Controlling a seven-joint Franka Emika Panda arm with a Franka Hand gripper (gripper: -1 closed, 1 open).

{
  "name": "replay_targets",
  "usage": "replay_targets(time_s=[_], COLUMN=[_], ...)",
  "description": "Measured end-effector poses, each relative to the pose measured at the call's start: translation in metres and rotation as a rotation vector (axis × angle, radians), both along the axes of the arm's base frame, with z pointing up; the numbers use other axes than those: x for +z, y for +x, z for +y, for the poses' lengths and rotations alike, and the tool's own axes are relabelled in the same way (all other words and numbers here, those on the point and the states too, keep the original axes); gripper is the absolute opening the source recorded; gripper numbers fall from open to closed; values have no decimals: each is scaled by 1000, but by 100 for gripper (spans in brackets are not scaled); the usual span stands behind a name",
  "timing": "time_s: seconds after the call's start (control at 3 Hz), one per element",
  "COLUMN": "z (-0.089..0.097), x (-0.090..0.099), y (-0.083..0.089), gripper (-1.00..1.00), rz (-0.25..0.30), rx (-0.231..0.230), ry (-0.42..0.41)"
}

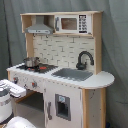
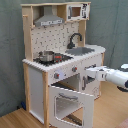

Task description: Play with the kitchen

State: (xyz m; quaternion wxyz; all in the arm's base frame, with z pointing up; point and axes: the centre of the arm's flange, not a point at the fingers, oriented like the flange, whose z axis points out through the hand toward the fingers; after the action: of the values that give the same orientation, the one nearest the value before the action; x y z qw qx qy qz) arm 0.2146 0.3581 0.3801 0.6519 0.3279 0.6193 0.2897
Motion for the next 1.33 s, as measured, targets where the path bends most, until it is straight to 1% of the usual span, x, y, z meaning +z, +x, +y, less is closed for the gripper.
replay_targets(time_s=[0.67,1.33], z=[-10,-23], x=[-5,-16], y=[32,61], gripper=[100,100], rz=[25,61], rx=[40,83], ry=[-31,-69])
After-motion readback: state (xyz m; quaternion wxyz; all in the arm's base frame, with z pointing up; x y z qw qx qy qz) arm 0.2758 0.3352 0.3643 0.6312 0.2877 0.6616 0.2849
